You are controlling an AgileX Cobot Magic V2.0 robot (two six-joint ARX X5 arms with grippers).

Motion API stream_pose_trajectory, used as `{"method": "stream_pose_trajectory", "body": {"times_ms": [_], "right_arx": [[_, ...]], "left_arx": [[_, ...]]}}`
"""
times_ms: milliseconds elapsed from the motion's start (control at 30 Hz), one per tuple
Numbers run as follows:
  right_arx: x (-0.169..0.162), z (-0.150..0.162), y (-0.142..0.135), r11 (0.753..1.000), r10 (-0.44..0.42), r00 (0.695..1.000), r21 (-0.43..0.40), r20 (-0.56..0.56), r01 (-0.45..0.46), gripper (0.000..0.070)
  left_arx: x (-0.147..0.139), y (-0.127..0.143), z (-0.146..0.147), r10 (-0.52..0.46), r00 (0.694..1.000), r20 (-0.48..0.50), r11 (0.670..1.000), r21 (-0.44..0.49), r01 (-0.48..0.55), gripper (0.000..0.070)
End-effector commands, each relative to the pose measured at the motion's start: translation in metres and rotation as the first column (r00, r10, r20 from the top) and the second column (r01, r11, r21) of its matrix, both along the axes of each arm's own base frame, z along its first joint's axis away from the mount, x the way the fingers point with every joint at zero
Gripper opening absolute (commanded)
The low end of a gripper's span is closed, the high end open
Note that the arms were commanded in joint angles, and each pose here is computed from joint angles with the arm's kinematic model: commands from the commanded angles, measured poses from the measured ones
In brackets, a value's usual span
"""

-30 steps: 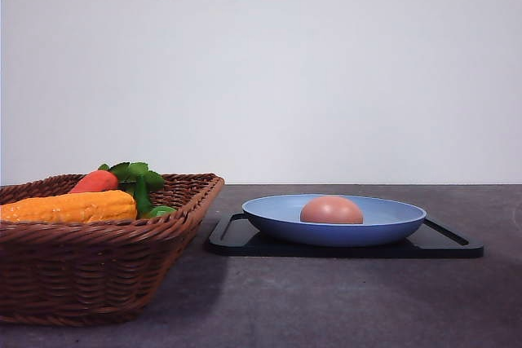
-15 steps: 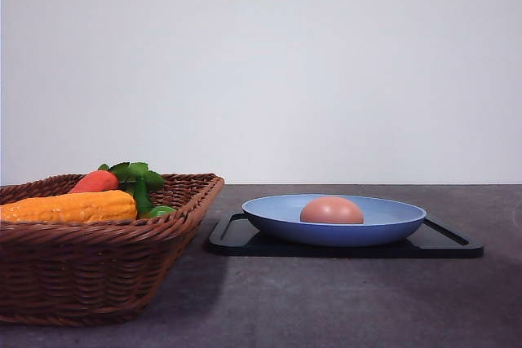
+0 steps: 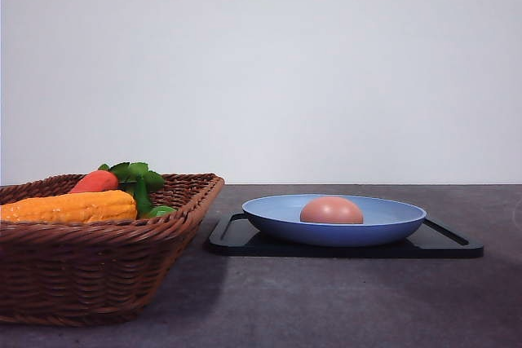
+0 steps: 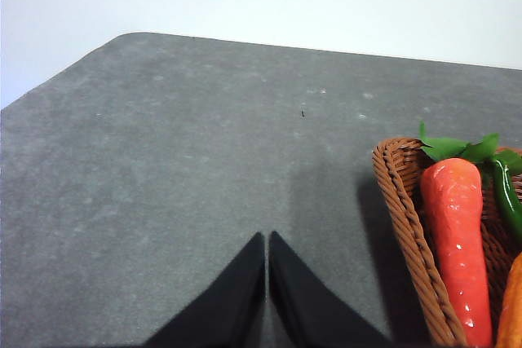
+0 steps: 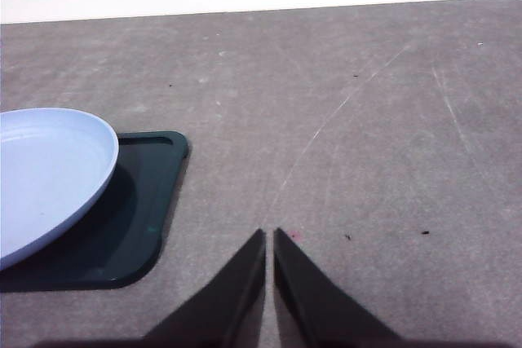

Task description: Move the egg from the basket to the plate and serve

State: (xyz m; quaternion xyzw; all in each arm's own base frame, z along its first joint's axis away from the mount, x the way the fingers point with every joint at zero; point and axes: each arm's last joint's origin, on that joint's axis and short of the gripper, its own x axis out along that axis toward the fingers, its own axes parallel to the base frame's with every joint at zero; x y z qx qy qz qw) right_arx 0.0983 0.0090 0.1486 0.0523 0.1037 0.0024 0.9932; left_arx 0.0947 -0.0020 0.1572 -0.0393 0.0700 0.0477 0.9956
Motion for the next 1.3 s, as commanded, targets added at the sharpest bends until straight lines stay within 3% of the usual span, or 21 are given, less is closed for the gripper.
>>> {"method": "stream_pose_trajectory", "body": {"times_ms": [0,1267], "right_arx": [[0.0001,-0.0008,0.0,1.0,-0.003,1.0,0.01,0.004,0.003,0.0],[0.0001,-0.0008,0.0,1.0,-0.003,1.0,0.01,0.004,0.003,0.0]], "left_arx": [[0.0011,0.0001,-0.0096,0.004,0.999,-0.032,1.0,0.0,-0.004,0.0],[0.0011,0.0001,-0.0096,0.004,0.999,-0.032,1.0,0.0,-0.004,0.0]]}}
